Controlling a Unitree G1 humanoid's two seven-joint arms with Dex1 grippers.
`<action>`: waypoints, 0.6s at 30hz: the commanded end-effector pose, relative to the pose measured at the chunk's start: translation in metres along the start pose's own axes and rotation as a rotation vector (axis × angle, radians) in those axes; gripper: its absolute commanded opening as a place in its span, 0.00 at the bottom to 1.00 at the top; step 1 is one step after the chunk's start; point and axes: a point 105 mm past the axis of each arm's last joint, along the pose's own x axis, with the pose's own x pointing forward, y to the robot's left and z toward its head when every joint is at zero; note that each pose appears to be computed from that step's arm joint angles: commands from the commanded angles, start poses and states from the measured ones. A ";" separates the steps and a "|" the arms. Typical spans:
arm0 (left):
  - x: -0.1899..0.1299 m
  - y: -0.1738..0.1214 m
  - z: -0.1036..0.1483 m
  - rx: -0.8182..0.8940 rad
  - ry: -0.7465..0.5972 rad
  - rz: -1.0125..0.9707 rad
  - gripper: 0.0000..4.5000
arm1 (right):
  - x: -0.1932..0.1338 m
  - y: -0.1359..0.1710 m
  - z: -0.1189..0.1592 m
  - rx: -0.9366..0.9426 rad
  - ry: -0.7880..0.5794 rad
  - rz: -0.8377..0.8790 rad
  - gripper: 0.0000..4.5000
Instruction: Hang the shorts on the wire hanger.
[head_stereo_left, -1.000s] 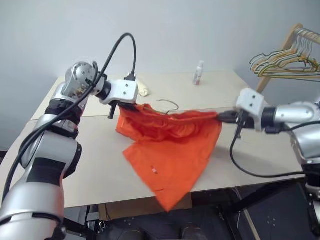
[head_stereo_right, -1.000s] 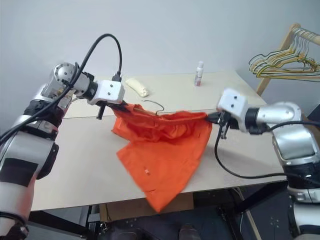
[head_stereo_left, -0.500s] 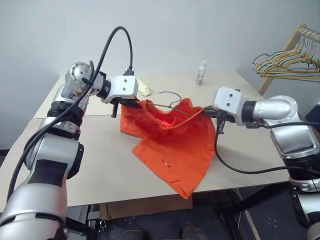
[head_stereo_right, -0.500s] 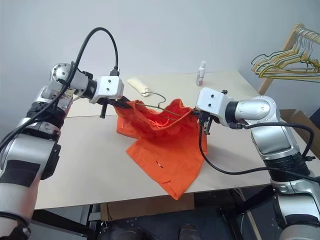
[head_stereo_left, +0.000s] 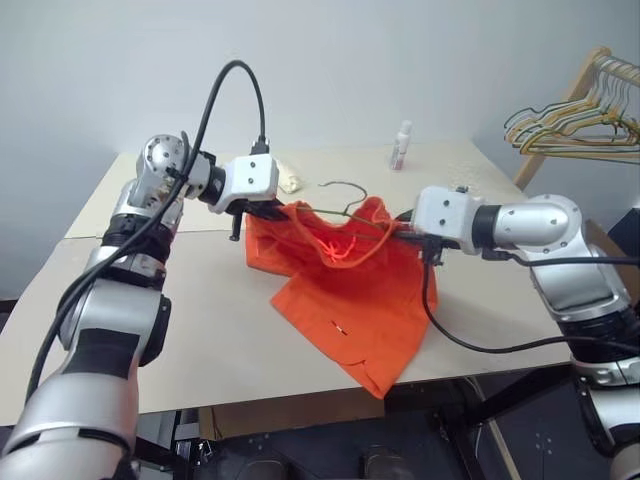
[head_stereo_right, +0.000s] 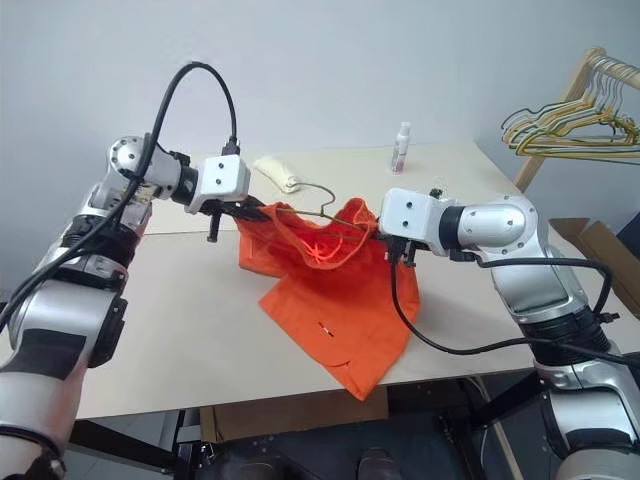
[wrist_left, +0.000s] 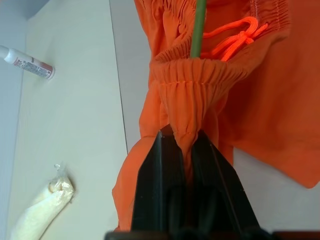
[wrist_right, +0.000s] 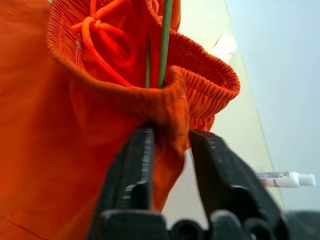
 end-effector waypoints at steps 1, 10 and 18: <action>-0.012 0.012 0.016 0.040 -0.046 0.054 0.00 | -0.007 -0.007 0.002 0.021 -0.042 -0.024 0.52; -0.015 0.009 0.017 0.049 -0.047 0.029 0.00 | -0.002 -0.005 -0.012 0.127 -0.075 -0.025 0.52; -0.012 0.000 0.023 0.061 -0.106 -0.021 0.00 | -0.005 -0.006 -0.005 0.354 -0.181 0.051 0.49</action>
